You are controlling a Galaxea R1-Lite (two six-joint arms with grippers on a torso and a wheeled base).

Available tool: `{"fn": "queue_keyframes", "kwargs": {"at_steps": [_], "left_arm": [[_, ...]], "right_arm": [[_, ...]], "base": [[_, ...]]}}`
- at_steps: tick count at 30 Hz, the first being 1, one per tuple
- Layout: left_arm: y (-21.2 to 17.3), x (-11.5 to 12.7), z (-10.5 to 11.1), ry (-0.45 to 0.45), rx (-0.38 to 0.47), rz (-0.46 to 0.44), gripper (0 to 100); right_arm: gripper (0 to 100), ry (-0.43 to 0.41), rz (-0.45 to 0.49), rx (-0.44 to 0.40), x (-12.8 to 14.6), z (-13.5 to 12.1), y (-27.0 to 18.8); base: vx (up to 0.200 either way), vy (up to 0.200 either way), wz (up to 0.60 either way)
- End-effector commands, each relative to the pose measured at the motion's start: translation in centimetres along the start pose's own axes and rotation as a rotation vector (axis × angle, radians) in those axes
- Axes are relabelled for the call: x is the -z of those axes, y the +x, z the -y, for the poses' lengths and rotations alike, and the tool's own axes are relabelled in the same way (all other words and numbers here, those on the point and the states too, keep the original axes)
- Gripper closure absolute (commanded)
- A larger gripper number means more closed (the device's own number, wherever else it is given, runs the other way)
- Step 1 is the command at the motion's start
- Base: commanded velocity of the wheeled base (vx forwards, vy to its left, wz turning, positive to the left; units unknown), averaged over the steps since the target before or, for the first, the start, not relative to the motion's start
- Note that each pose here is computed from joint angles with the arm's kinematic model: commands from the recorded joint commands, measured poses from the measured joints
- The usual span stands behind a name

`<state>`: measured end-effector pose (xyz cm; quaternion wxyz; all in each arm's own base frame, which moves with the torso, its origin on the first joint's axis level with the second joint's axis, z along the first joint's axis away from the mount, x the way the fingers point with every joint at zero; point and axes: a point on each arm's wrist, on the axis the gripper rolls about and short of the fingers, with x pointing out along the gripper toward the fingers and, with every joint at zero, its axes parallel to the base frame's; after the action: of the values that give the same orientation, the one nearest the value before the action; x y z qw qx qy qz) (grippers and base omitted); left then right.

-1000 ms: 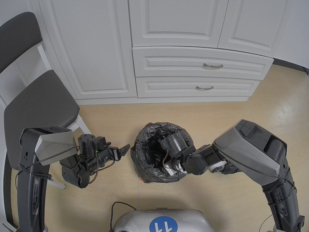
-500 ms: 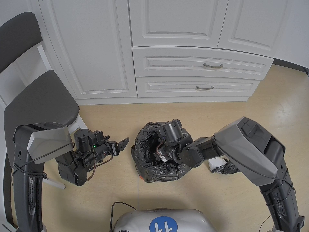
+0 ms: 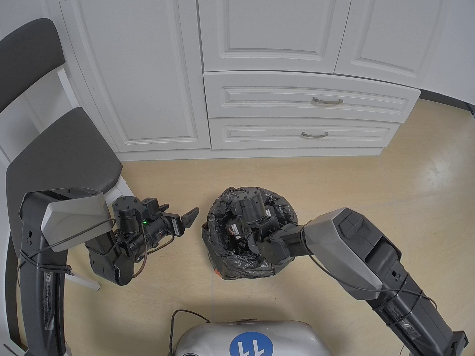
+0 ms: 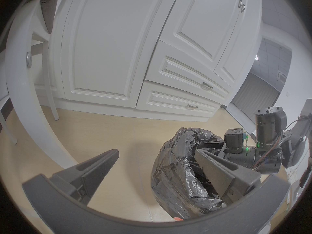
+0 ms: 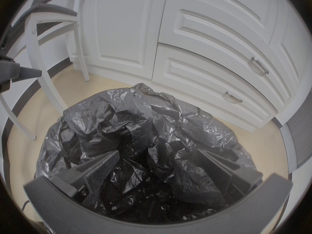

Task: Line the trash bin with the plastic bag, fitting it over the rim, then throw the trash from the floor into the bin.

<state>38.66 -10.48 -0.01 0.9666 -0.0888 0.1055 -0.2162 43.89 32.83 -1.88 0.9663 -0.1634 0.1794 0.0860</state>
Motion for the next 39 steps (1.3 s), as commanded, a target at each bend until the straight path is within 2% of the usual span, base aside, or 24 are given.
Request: {"fn": "queue_keyframes", "kwargs": {"at_steps": [1, 4, 6, 7, 9, 11, 12, 14, 16, 17, 19, 20, 24, 27, 32, 35, 39], "left_arm": [[-0.4, 0.0, 0.1, 0.001, -0.001, -0.006, 0], [-1.6, -0.7, 0.5, 0.002, 0.007, -0.011, 0], [-1.6, -0.7, 0.5, 0.002, 0.007, -0.011, 0], [-3.1, -1.4, 1.0, 0.001, 0.034, -0.025, 0], [-4.4, -1.9, 1.3, -0.001, 0.045, -0.035, 0], [-4.9, -2.1, 1.4, -0.001, 0.05, -0.032, 0], [-6.1, -2.7, 1.8, 0.003, 0.062, -0.018, 0], [-7.2, -2.9, 2.0, 0.008, 0.073, -0.002, 0], [-8.3, -3.1, 2.1, 0.009, 0.07, -0.008, 0], [-8.7, -3.3, 2.2, 0.009, 0.069, -0.005, 0], [-8.7, -3.3, 2.2, 0.009, 0.069, -0.005, 0], [-9.9, -4.0, 1.7, 0.011, 0.041, 0.007, 0], [-11.0, -5.6, 0.6, 0.06, -0.005, 0.061, 0], [-12.4, -7.2, 0.7, 0.09, -0.008, 0.111, 0], [-13.7, -8.8, 1.1, 0.131, 0.01, 0.161, 0], [-14.8, -8.0, 0.8, 0.124, -0.003, 0.122, 0], [-16.1, -7.6, 0.4, 0.12, -0.035, 0.103, 0]], "right_arm": [[0, -0.004, -0.01, 0.0, 0.1, -0.1, -0.5], [0, -0.014, -0.018, -0.013, -2.5, 1.4, -4.0], [0, -0.014, -0.018, -0.013, -2.5, 1.4, -4.0], [0, -0.014, -0.01, -0.034, -5.1, 3.4, -8.4], [0, -0.01, -0.005, -0.035, -6.2, 5.0, -11.2], [0, -0.011, -0.008, -0.036, -6.4, 5.7, -12.3], [0, -0.005, -0.008, -0.029, -7.0, 7.9, -15.2], [0, 0.018, -0.003, -0.02, -7.3, 10.0, -17.9], [0, 0.107, 0.023, 0.015, -7.5, 12.8, -20.2], [0, 0.138, 0.034, 0.028, -7.5, 13.6, -20.8], [0, 0.138, 0.034, 0.028, -7.5, 13.6, -20.8], [0, 0.246, 0.085, 0.087, -6.9, 17.1, -23.6], [0, 0.319, 0.146, 0.192, -5.8, 21.4, -26.6], [0, 0.366, 0.193, 0.281, -4.9, 24.2, -29.1], [0, 0.412, 0.248, 0.375, -3.2, 26.6, -33.2], [0, 0.436, 0.271, 0.443, -1.6, 28.1, -35.7], [0, 0.455, 0.295, 0.485, -0.6, 29.1, -37.7]], "base": [[0.0, 0.0, 0.0], [0.0, 0.0, 0.0], [0.0, 0.0, 0.0], [0.0, 0.0, 0.0], [0.0, 0.0, 0.0], [0.0, 0.0, 0.0], [0.0, 0.0, 0.0], [0.0, 0.0, 0.0], [0.0, 0.0, 0.0], [0.0, 0.0, 0.0], [0.0, 0.0, 0.0], [0.0, 0.0, 0.0], [0.0, 0.0, 0.0], [0.0, 0.0, 0.0], [0.0, 0.0, 0.0], [0.0, 0.0, 0.0], [0.0, 0.0, 0.0]]}}
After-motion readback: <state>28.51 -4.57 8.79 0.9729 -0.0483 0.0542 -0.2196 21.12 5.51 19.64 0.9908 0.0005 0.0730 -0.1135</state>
